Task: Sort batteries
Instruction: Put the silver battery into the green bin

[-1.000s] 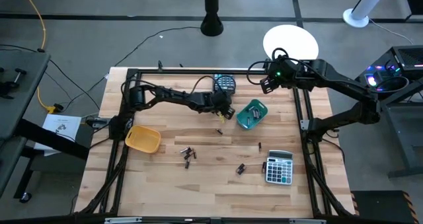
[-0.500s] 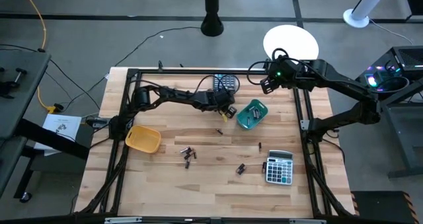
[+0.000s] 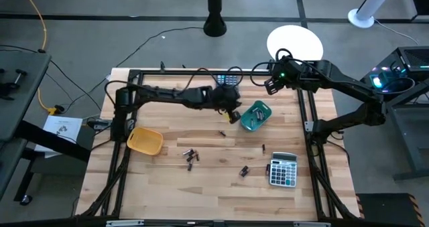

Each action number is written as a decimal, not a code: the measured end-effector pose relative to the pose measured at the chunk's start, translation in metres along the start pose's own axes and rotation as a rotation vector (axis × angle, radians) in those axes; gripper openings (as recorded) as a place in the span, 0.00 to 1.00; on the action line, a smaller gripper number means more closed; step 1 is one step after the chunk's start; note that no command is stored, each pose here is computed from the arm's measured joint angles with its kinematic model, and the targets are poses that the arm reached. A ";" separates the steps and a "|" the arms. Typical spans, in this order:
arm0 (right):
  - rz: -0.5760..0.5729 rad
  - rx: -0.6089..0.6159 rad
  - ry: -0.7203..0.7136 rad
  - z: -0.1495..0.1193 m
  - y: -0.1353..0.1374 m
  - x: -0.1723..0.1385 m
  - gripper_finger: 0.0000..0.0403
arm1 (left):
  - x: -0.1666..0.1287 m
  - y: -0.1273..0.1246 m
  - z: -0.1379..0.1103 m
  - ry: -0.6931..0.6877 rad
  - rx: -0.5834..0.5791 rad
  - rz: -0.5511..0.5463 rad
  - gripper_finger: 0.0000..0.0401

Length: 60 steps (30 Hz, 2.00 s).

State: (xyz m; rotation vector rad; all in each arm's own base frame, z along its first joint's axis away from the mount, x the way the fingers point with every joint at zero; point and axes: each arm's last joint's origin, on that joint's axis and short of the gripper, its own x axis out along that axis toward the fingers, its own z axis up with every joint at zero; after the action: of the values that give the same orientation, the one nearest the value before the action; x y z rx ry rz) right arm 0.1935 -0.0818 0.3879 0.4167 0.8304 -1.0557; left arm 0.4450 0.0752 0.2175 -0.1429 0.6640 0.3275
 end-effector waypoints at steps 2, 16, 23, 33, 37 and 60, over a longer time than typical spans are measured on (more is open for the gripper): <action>-0.001 0.002 0.000 0.000 0.000 0.000 0.45 | 0.001 -0.011 0.005 -0.068 0.049 -0.094 0.02; 0.002 0.074 0.000 0.000 0.000 0.000 0.45 | 0.012 -0.020 -0.005 -0.022 -0.033 -0.174 0.45; 0.002 0.072 -0.001 0.000 0.000 0.000 0.45 | -0.038 -0.006 -0.026 0.337 0.011 -0.215 0.53; -0.012 0.044 -0.011 0.000 0.000 0.000 0.45 | -0.127 -0.012 -0.137 0.318 -0.065 -0.181 0.52; -0.013 0.044 -0.012 0.000 0.000 0.000 0.45 | -0.141 -0.016 -0.164 0.316 -0.017 -0.192 0.52; -0.035 -0.026 -0.025 0.001 -0.001 0.000 0.45 | -0.122 -0.065 -0.217 0.505 0.110 -0.191 0.52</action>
State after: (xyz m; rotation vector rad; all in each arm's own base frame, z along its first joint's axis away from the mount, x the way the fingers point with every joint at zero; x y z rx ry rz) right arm 0.1929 -0.0829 0.3885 0.3673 0.8310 -1.0792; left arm 0.2514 -0.0677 0.1268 -0.1843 1.1566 0.0666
